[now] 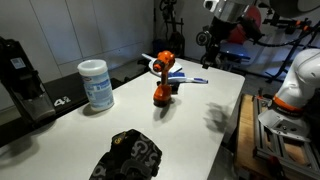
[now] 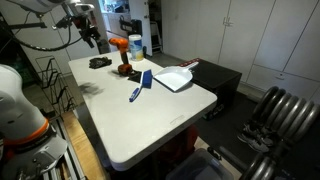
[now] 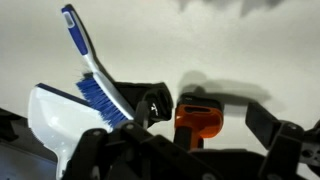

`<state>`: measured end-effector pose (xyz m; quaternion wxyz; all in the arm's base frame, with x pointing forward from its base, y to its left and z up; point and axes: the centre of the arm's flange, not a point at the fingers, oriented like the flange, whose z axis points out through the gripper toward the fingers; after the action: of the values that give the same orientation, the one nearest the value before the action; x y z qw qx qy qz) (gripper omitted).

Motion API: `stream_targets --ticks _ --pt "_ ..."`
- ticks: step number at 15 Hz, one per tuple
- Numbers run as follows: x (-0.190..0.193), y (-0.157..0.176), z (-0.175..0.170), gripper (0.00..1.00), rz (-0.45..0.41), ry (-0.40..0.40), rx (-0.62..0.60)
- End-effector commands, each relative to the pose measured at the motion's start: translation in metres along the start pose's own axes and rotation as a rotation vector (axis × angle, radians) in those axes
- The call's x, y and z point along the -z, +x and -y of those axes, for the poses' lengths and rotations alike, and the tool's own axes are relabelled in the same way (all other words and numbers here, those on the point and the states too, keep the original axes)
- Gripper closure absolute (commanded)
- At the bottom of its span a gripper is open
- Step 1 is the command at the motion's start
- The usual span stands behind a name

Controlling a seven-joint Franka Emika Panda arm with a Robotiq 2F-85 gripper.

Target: Push the drilling machine closer to the container

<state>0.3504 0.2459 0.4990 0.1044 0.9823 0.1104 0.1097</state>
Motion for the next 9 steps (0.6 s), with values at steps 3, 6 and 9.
stream_targets --ticks 3,6,9 --pt "0.037 -0.025 -0.038 0.00 -0.093 -0.092 0.005" --pt "0.048 -0.025 -0.048 0.00 -0.157 -0.025 -0.013" --pt "0.058 -0.012 -0.047 0.00 -0.176 0.004 -0.021"
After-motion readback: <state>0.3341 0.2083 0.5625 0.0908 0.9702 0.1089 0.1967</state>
